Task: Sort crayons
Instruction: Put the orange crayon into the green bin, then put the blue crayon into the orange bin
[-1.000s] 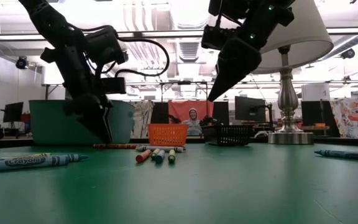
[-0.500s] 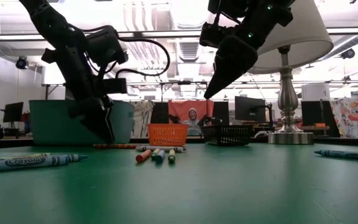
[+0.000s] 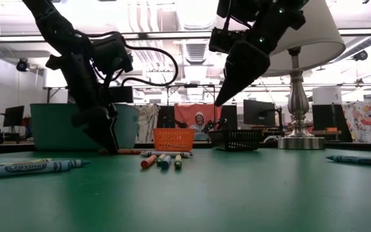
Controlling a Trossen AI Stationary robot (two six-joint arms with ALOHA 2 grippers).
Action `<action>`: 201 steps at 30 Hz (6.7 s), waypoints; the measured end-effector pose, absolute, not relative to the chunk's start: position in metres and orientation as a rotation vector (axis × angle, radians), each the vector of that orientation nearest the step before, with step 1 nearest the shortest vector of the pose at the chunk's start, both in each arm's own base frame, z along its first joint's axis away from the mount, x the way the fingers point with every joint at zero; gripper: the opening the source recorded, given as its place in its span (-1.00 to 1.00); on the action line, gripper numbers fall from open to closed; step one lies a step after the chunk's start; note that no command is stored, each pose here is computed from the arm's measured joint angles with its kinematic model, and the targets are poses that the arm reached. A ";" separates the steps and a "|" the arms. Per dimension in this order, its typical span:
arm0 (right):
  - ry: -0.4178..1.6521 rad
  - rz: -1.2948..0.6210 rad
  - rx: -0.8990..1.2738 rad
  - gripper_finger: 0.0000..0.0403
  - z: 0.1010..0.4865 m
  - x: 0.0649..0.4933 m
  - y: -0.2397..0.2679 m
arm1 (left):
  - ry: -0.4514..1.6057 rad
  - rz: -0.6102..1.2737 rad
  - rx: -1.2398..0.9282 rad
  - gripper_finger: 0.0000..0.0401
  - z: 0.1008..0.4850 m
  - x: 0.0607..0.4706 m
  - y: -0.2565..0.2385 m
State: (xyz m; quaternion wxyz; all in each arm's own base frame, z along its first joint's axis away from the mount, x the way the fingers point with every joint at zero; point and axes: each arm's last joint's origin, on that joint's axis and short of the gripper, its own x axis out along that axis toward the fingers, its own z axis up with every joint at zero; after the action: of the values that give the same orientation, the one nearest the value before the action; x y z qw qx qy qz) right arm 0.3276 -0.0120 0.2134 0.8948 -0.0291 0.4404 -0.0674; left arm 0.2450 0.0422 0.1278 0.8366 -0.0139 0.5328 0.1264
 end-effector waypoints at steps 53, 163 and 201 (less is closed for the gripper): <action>0.905 -0.134 -0.073 -0.54 0.201 0.324 -0.012 | 1.575 0.604 0.002 -1.00 0.296 0.175 0.180; 1.730 -0.679 0.779 -0.54 0.174 0.309 0.068 | 0.800 0.318 0.184 -0.69 0.263 0.263 0.063; 1.658 -0.639 0.738 -0.54 0.140 0.314 0.067 | 0.809 0.317 0.183 -0.69 0.262 0.262 0.063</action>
State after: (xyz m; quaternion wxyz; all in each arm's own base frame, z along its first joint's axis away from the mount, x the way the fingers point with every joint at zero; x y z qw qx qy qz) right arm 0.3141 0.0672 0.1403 0.5718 0.3148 0.7068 -0.2725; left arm 0.2619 0.0627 0.2625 0.9031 0.0888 0.3912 0.1533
